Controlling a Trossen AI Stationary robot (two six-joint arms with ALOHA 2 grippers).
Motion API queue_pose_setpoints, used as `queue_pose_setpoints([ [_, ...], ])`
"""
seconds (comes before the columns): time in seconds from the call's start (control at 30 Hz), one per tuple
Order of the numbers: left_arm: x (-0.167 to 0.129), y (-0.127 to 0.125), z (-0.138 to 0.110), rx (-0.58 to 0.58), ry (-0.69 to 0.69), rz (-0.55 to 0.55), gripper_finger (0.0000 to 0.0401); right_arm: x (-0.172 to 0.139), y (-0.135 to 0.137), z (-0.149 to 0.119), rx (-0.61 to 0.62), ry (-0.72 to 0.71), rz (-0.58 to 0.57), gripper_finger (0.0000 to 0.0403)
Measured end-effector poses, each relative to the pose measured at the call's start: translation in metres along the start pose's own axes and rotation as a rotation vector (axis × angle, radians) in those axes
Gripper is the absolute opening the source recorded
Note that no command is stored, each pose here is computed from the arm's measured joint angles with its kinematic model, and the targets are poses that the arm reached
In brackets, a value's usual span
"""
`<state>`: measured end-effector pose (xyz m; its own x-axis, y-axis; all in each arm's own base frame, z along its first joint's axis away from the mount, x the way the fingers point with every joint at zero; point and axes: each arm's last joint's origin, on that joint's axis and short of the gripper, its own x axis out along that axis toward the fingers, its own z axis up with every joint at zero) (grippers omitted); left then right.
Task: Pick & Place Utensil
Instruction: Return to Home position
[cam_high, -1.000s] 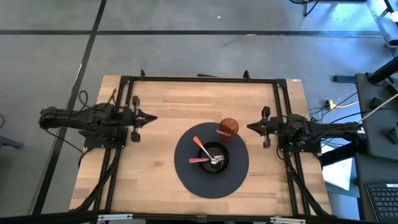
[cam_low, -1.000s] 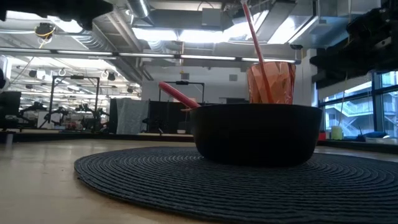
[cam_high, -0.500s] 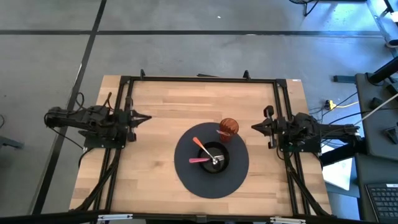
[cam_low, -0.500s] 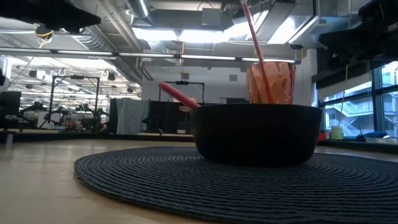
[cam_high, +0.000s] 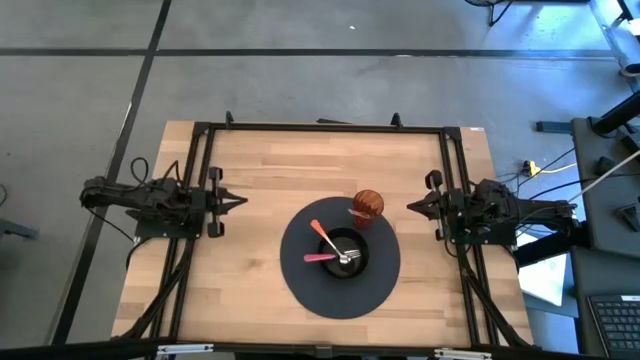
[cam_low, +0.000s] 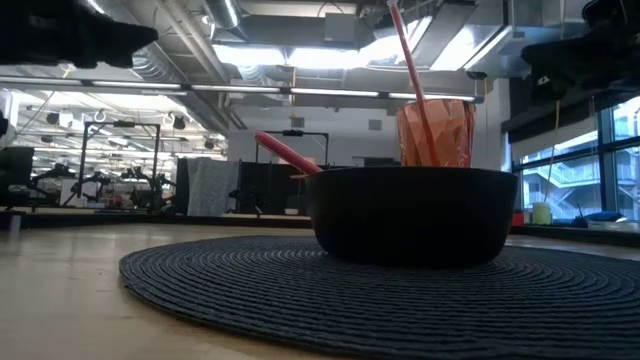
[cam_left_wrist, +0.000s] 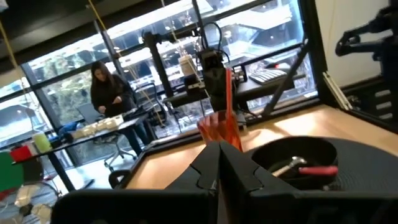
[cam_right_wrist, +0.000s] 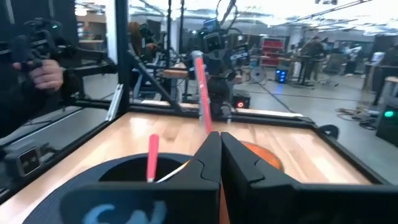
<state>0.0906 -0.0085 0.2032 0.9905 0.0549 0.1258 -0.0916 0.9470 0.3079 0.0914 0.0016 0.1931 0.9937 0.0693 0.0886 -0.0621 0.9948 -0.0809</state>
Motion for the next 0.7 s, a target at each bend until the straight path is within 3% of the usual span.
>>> queue_pose_setpoints([
  [0.3,0.002,-0.005,-0.026,-0.005,0.011,0.027,0.0002,0.000,0.000,-0.002,0.000,0.025,0.008,0.0004],
  [0.5,0.003,0.001,-0.029,-0.031,0.024,0.047,0.0001,0.000,0.000,-0.004,0.017,0.027,0.009,0.0007],
  [0.7,0.003,0.003,-0.038,-0.042,0.112,0.031,0.0002,0.000,0.001,-0.005,0.031,0.029,0.009,0.0008],
])
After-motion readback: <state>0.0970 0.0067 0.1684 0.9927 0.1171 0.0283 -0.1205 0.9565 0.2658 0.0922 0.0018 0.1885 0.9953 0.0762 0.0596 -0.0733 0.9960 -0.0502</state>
